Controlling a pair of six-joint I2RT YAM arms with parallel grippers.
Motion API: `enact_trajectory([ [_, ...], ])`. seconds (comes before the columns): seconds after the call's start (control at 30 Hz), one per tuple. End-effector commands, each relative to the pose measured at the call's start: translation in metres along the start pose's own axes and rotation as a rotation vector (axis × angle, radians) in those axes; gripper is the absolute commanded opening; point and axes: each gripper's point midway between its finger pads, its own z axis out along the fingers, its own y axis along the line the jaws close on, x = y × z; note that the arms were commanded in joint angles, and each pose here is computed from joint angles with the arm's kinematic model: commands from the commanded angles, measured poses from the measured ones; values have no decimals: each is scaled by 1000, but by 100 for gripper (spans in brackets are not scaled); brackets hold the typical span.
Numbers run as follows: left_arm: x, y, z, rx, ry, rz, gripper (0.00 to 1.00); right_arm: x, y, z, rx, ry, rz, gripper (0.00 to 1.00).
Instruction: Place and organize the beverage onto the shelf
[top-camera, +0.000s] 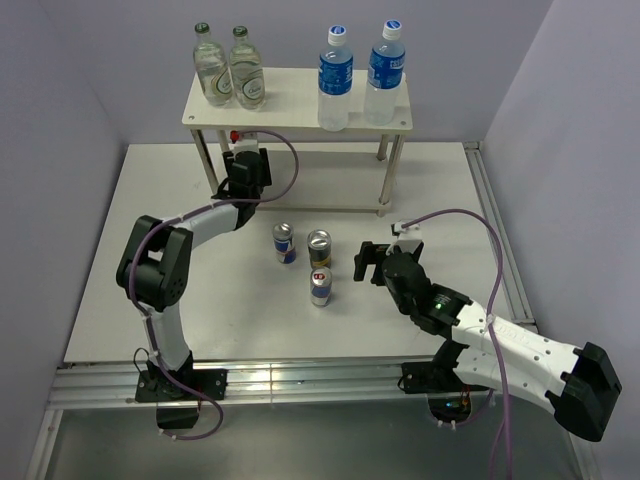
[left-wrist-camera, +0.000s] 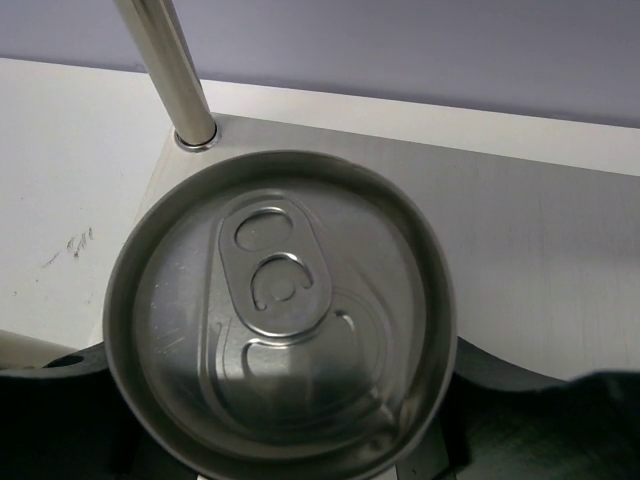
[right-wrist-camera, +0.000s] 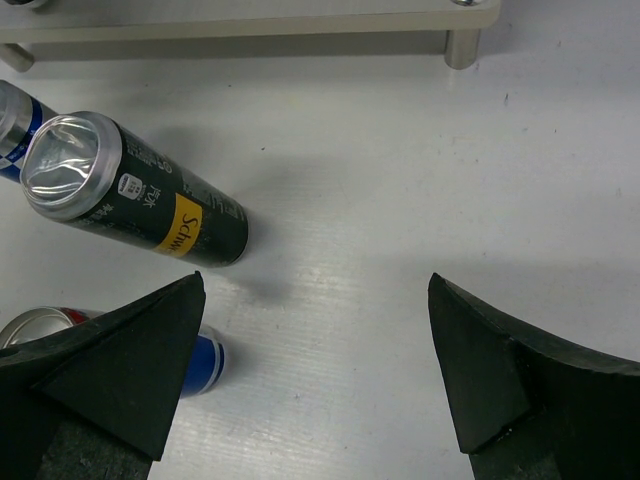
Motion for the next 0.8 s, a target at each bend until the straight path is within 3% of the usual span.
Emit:
enact_trajectory([
  [0.0,-65,-2,5,1,-171,-80,0,-6,4,1,-5,-31,24,100],
  [0.03,-63,-2,6,0,-167,-79,0,-5,4,1,-3,-29,22,100],
  [0.13,-59,0,6,-7,-165,-78,14,-5,4,2,-6,-30,24,100],
  [0.17,-55,1,6,-8,-160,-75,25,-5,4,2,-4,-30,24,100],
  [0.23,-52,3,5,-14,-155,-77,34,-5,4,2,-4,-30,25,100],
  [0.37,-44,5,4,-17,-148,-73,66,-5,3,1,-3,-29,25,100],
  [0.43,-41,6,4,-22,-140,-70,76,-6,3,0,-5,-31,28,100],
  [0.57,-38,8,4,-24,-136,-67,85,-5,1,-1,-1,-30,28,100],
  [0.6,-38,7,3,-24,-135,-67,92,-6,2,-1,-3,-34,32,100],
  [0.77,-45,12,-10,-23,-138,-83,99,-6,0,-3,-1,-34,36,100],
])
